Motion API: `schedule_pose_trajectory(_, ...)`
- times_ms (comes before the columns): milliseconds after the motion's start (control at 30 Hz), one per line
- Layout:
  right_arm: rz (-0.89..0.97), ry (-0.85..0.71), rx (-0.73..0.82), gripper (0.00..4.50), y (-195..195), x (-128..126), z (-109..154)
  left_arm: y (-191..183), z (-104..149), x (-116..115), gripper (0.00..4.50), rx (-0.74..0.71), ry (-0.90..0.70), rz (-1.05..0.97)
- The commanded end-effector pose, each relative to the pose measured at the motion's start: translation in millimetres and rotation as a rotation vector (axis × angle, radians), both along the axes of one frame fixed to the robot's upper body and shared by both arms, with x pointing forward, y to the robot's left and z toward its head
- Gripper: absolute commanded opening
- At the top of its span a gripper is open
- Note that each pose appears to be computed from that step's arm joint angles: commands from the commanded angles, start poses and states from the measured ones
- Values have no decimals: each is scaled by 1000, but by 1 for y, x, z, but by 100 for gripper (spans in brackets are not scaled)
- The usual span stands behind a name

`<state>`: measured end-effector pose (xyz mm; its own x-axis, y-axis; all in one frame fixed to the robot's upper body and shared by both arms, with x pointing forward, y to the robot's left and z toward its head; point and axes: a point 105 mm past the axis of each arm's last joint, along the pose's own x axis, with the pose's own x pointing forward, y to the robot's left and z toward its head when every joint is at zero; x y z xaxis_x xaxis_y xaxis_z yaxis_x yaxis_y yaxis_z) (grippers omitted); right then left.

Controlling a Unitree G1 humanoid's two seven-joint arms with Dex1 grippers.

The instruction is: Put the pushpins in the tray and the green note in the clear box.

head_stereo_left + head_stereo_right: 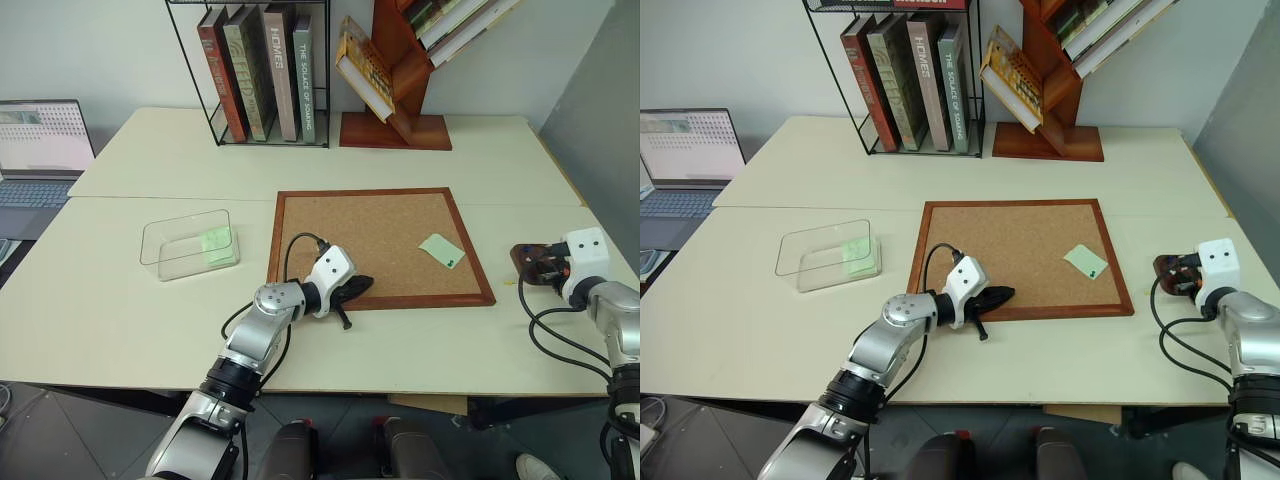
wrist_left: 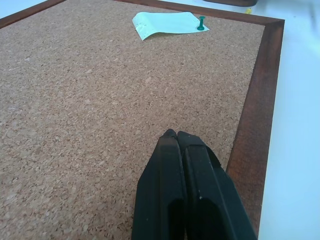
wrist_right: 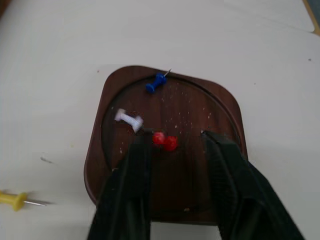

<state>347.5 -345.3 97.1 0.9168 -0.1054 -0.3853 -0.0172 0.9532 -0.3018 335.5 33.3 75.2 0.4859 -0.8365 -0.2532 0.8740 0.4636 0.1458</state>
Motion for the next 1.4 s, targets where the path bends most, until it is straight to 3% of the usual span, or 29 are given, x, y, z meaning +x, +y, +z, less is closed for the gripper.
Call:
schedule_pose_trajectory(33,-14,-34,-31,249,-8,2,15,-1,-15,-5,0,35,37,-6)
schedule_pose_trajectory(167,-13,-62,-27,339,-10,2,24,-1,-15,-5,0,36,36,-6)
schedule_pose_trajectory(400,68,-143,24,339,-4,0,60,-1,-15,-5,0,37,37,-7)
schedule_pose_trajectory(567,262,-189,81,339,33,-1,72,-1,-16,-4,0,36,36,-9)
schedule_pose_trajectory(900,579,-147,166,339,123,-9,40,0,-15,-3,0,41,32,-11)
schedule_pose_trajectory(1400,639,-111,180,339,151,-1,18,1,-15,-1,0,46,25,-12)
